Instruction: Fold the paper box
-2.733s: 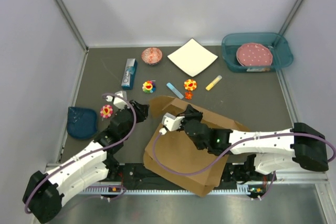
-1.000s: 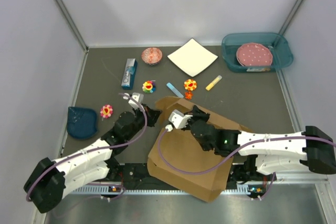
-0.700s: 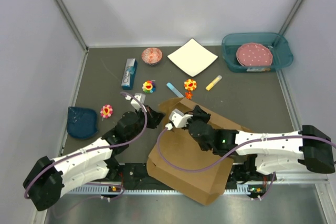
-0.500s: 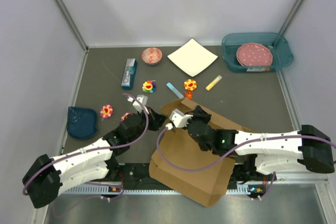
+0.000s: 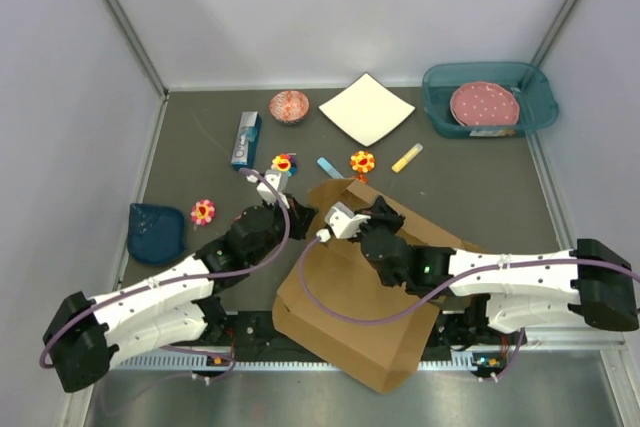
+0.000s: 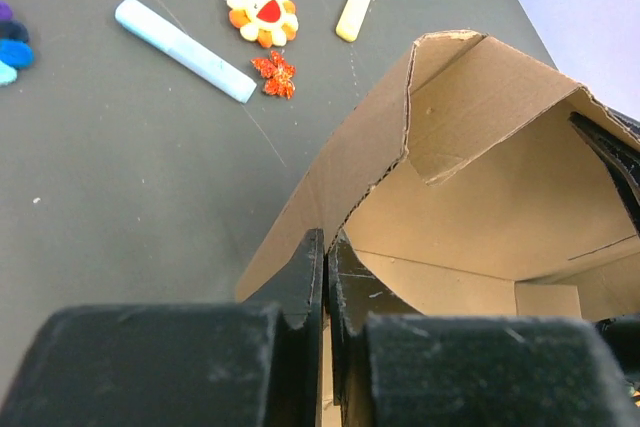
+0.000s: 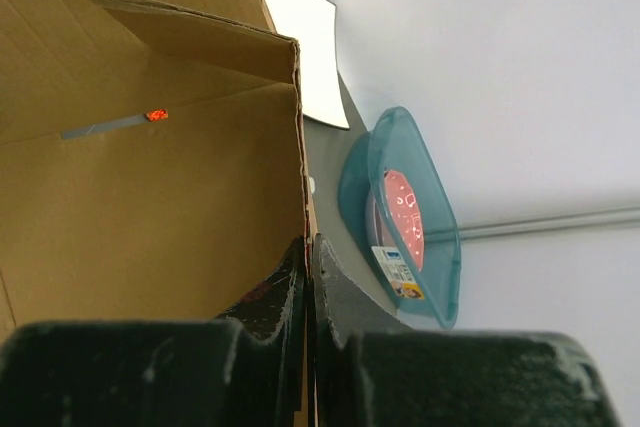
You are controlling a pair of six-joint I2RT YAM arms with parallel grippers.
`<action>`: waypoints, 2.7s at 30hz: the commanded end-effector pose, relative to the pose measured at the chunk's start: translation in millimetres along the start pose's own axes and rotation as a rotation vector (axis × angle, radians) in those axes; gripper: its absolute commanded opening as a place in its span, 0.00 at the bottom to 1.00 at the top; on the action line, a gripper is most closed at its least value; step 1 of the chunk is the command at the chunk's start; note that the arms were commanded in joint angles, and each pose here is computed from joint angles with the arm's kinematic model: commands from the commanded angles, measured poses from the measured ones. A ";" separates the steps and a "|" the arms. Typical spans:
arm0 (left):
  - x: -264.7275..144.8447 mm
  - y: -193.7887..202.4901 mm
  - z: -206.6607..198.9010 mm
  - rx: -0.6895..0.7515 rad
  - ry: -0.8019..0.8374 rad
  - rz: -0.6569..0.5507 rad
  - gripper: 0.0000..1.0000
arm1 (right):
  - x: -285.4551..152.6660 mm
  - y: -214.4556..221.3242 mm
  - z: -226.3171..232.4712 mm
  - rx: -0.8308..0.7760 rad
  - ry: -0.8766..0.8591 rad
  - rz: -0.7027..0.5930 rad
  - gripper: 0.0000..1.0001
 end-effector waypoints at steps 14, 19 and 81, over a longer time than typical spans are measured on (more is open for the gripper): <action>14.8 -106.1 -90.4 0.039 0.208 -0.206 0.00 | -3.4 -6.7 16.9 0.016 -0.054 -0.046 0.00; 17.4 -90.2 -99.0 -0.080 0.268 -0.116 0.00 | -3.3 -6.6 17.1 0.008 -0.051 -0.042 0.00; -8.6 21.1 17.1 -0.128 0.098 -0.207 0.00 | 9.8 -46.2 60.2 -0.064 0.204 -0.119 0.00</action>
Point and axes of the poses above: each gripper's point midway between its finger pads, its own x axis out along the fingers, its own z axis along the line the jaws close on, y = z × x, the point moved 2 cm from there along -x, back along the fingers, and after that the axes turned 10 degrees about -x, right-handed, at the moved point
